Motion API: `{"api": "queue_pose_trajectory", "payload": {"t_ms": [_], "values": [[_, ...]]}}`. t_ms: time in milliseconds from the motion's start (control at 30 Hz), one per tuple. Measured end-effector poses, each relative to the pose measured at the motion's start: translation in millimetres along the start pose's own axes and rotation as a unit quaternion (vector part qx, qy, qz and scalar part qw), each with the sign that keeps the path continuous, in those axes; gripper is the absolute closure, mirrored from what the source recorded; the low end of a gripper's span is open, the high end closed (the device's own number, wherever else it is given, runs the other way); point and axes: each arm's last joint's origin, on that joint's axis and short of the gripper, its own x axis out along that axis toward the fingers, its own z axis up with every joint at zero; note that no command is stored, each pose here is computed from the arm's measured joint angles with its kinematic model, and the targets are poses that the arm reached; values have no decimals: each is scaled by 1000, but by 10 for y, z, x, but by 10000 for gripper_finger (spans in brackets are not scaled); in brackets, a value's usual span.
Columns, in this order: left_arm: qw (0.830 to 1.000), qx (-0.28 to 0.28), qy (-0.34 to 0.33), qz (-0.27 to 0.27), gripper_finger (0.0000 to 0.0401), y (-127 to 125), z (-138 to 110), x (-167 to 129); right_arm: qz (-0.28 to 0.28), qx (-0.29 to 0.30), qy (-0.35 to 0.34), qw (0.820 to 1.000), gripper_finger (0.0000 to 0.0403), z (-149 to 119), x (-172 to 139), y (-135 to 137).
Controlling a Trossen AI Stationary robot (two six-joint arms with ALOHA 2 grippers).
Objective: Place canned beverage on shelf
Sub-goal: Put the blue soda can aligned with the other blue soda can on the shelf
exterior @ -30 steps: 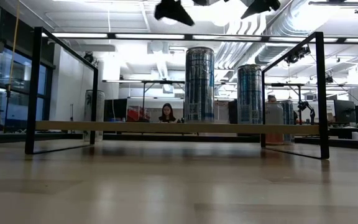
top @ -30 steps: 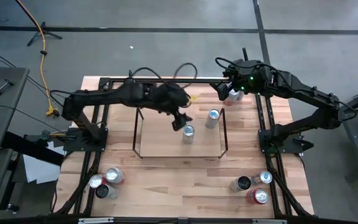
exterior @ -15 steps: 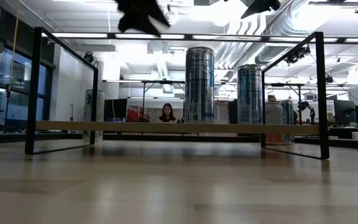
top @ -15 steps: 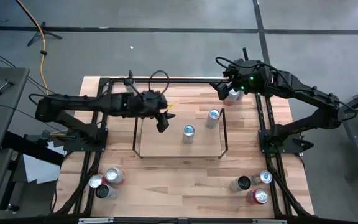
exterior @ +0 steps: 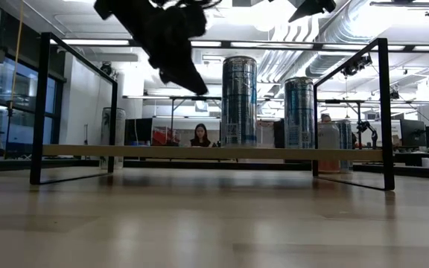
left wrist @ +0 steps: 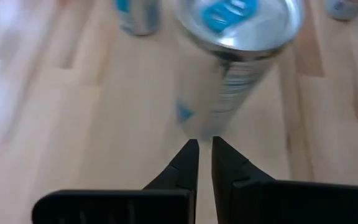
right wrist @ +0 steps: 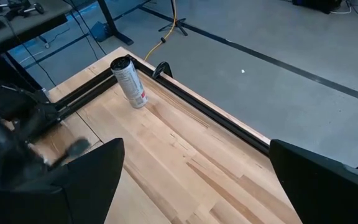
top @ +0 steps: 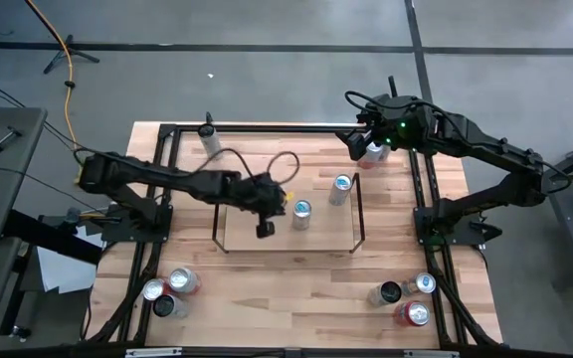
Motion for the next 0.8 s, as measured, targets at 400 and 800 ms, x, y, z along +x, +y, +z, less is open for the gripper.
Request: {"api": "queue_pose_trajectory", "payload": {"t_ms": [400,800], "values": [[998,9,-21,51,401,-167,-40,353,1,10,1,1000,16,0,0,1],[993,-5,-114,40,401,-193,104,474,1,12,0,1000,16,0,0,1]]}}
